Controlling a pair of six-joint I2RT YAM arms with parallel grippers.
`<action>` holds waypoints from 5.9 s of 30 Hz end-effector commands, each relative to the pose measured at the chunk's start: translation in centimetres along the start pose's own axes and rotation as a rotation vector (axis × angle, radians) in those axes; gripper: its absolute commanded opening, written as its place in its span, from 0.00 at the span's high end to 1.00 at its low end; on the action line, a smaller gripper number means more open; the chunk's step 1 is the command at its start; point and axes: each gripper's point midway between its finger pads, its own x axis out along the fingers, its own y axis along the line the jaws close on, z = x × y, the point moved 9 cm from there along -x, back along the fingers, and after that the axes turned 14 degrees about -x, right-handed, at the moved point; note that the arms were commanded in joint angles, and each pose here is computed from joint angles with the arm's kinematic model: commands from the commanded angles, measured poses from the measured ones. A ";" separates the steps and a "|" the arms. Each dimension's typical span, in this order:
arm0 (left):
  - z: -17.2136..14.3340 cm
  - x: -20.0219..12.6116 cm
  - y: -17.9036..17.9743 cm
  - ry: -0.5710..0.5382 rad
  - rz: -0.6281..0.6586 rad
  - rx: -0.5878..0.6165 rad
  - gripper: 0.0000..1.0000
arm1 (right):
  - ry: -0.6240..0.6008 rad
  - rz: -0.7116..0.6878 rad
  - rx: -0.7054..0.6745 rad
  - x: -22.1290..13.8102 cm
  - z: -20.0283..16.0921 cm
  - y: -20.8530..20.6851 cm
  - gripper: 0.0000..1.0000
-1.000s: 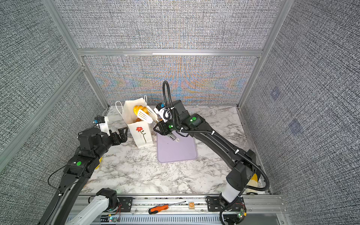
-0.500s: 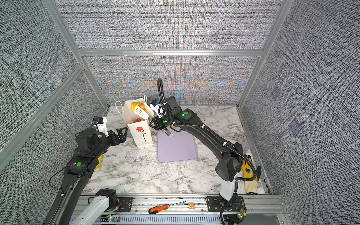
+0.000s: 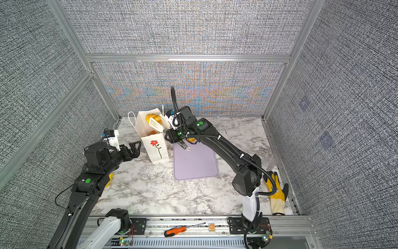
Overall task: Pack bread into a paper bag
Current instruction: Place the bread in the paper bag, then move the bread onto the tray.
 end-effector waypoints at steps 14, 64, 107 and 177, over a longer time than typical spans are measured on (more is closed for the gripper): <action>0.1 -0.5 -0.2 -0.002 -0.009 0.007 0.01 | 0.005 -0.035 -0.042 -1.1 0.8 0.5 0.41; -1.7 -1.0 -4.2 -0.013 -0.139 0.044 0.01 | 0.109 -0.247 -0.107 -8.4 -6.8 0.9 0.40; -5.3 0.0 -6.5 0.073 -0.141 0.146 0.02 | 0.532 -0.402 -0.074 0.0 -17.5 -11.2 0.40; -5.6 0.1 -6.2 0.099 -0.108 0.166 0.01 | 0.545 -0.178 -0.033 8.6 -17.1 -19.0 0.39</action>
